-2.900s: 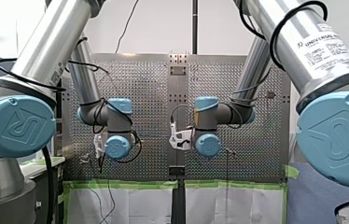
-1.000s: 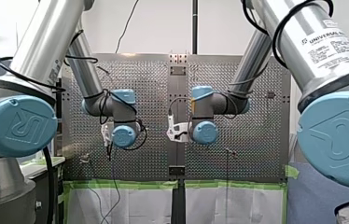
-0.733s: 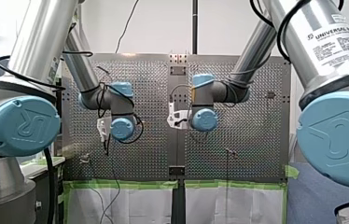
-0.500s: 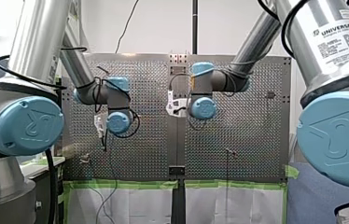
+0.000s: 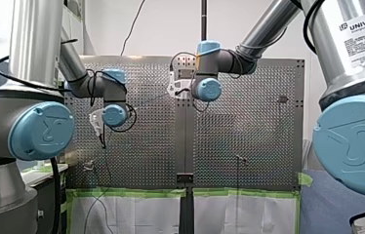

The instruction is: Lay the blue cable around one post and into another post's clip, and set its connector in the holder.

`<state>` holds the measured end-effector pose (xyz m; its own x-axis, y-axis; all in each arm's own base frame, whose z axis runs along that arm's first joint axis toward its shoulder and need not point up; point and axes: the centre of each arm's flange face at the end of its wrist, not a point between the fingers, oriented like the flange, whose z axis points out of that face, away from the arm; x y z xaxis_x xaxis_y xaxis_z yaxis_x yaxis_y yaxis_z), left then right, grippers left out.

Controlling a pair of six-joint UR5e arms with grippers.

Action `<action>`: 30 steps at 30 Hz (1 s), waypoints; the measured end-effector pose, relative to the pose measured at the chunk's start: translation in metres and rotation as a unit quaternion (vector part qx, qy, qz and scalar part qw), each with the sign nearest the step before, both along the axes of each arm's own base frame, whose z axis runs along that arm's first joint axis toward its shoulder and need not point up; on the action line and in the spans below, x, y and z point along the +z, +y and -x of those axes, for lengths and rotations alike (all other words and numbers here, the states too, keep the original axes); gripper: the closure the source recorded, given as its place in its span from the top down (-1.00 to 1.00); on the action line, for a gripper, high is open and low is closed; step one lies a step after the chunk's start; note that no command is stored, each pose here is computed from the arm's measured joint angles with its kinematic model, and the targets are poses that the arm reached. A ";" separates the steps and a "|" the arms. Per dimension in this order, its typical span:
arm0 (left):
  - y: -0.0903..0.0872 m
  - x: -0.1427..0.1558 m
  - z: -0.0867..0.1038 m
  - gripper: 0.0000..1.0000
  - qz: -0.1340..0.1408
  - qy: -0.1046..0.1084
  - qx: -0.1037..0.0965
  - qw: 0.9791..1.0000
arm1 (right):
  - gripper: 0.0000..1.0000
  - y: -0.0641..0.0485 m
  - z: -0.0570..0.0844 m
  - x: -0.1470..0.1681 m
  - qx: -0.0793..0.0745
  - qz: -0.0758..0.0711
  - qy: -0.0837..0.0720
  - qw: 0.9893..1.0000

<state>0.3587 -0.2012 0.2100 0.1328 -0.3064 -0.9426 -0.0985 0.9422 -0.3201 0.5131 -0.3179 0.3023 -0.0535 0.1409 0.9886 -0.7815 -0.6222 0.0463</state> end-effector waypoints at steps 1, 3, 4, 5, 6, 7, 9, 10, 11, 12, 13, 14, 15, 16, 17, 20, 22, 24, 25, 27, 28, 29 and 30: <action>0.003 0.003 -0.001 -1.00 0.004 -0.001 0.003 1.000 | -1.00 0.000 -0.001 0.002 0.001 0.001 0.000 1.000; 0.009 0.010 -0.004 -1.00 0.013 -0.006 0.012 1.000 | -1.00 0.000 -0.004 0.006 0.003 0.002 -0.001 1.000; 0.012 0.014 -0.006 -1.00 0.018 -0.009 0.017 1.000 | -1.00 0.000 -0.005 0.008 0.004 0.003 -0.001 1.000; 0.016 0.020 -0.009 -1.00 0.024 -0.012 0.022 0.999 | -1.00 0.000 -0.006 0.010 0.005 0.003 -0.001 1.000; 0.020 0.025 -0.011 -1.00 0.029 -0.015 0.027 0.999 | -1.00 0.001 -0.007 0.012 0.006 0.003 -0.001 1.000; 0.023 0.029 -0.012 -1.00 0.034 -0.019 0.031 0.999 | -1.00 0.001 -0.009 0.014 0.007 0.003 -0.001 1.000; 0.030 0.039 -0.016 -1.00 0.042 -0.025 0.040 0.998 | -1.00 0.001 -0.011 0.017 0.008 0.005 -0.001 1.000; 0.033 0.043 -0.016 -1.00 0.045 -0.028 0.043 0.998 | -1.00 0.001 -0.012 0.019 0.008 0.006 -0.001 1.000; 0.035 0.049 -0.018 -1.00 0.049 -0.031 0.046 0.997 | -1.00 0.001 -0.013 0.021 0.009 0.007 -0.002 1.000; 0.037 0.053 -0.018 -1.00 0.051 -0.034 0.048 0.997 | -1.00 0.001 -0.014 0.023 0.009 0.008 -0.002 1.000; 0.038 0.057 -0.019 -1.00 0.054 -0.036 0.049 0.997 | -1.00 0.000 -0.015 0.025 0.010 0.009 -0.003 1.000; 0.040 0.063 -0.019 -1.00 0.057 -0.040 0.051 0.996 | -1.00 0.000 -0.015 0.027 0.010 0.010 -0.004 1.000; 0.042 0.067 -0.019 -1.00 0.060 -0.042 0.052 0.996 | -1.00 -0.001 -0.016 0.030 0.011 0.011 -0.005 1.000; 0.043 0.072 -0.019 -1.00 0.063 -0.045 0.054 0.996 | -1.00 -0.002 -0.018 0.033 0.012 0.012 -0.006 1.000; 0.044 0.075 -0.019 -1.00 0.066 -0.047 0.054 0.995 | -1.00 -0.002 -0.019 0.036 0.013 0.013 -0.008 1.000; 0.047 0.087 -0.019 -1.00 0.072 -0.054 0.057 0.994 | -1.00 -0.005 -0.022 0.045 0.016 0.016 -0.014 1.000; 0.050 0.097 -0.020 -1.00 0.075 -0.060 0.060 0.994 | -1.00 -0.007 -0.025 0.051 0.018 0.020 -0.019 0.999; 0.052 0.105 -0.021 -1.00 0.077 -0.066 0.062 0.993 | -1.00 -0.008 -0.027 0.055 0.020 0.023 -0.023 0.999; 0.053 0.110 -0.022 -1.00 0.078 -0.069 0.064 0.993 | -1.00 -0.009 -0.028 0.058 0.022 0.024 -0.025 0.999; 0.055 0.118 -0.024 -1.00 0.081 -0.073 0.066 0.992 | -1.00 -0.010 -0.030 0.063 0.026 0.027 -0.030 0.999; 0.057 0.122 -0.024 -1.00 0.083 -0.076 0.068 0.991 | -1.00 -0.010 -0.032 0.066 0.030 0.029 -0.033 0.999; 0.059 0.128 -0.026 -1.00 0.086 -0.080 0.070 0.991 | -1.00 -0.010 -0.033 0.069 0.033 0.030 -0.036 0.998; 0.061 0.132 -0.027 -1.00 0.089 -0.084 0.071 0.990 | -1.00 -0.011 -0.034 0.072 0.036 0.032 -0.038 0.998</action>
<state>0.3852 -0.1407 0.3425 0.3362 -0.4327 -0.8365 -0.1583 0.8496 -0.5031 0.5473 -0.3287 0.3741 -0.1394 0.1957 0.9707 -0.7374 -0.6748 0.0302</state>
